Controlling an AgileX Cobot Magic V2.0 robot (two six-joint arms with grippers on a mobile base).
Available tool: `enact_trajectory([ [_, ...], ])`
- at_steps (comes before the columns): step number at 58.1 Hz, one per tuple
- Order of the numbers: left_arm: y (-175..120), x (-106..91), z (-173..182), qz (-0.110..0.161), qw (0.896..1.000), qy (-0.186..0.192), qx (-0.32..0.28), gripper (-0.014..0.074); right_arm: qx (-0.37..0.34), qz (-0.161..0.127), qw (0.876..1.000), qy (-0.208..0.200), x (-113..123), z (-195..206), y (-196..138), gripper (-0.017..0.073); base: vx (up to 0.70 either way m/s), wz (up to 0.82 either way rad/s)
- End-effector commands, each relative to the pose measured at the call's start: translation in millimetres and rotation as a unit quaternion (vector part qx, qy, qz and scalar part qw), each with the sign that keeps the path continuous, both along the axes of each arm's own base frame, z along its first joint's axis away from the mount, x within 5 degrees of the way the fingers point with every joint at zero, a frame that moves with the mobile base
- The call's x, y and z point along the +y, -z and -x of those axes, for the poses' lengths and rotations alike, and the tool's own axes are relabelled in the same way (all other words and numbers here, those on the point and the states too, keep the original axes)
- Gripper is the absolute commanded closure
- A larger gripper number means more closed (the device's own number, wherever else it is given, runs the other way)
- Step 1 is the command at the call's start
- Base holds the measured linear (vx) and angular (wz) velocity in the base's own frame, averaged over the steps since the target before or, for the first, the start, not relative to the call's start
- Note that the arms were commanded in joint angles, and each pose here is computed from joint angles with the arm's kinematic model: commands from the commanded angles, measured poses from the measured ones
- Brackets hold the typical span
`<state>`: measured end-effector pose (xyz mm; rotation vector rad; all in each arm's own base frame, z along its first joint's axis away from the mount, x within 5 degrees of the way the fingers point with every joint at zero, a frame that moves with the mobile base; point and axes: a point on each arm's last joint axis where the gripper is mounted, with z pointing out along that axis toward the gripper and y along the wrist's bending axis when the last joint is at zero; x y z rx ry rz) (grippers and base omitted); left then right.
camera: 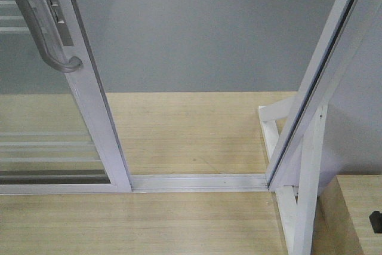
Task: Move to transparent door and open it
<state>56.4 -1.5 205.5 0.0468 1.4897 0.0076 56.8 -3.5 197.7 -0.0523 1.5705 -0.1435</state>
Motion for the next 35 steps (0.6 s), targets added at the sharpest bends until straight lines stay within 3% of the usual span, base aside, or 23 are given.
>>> enact_trajectory([
  [1,2.7,0.3,0.3,0.007,1.0,-0.001,-0.029,0.0599,-0.043,0.004,0.999,-0.001,0.4,0.8,-3.9,0.0566,0.0,0.0],
  [35,2.7,0.3,0.3,0.007,1.0,-0.001,-0.029,0.0599,-0.043,0.004,0.999,-0.001,0.4,0.8,-3.9,0.0566,0.0,0.0],
])
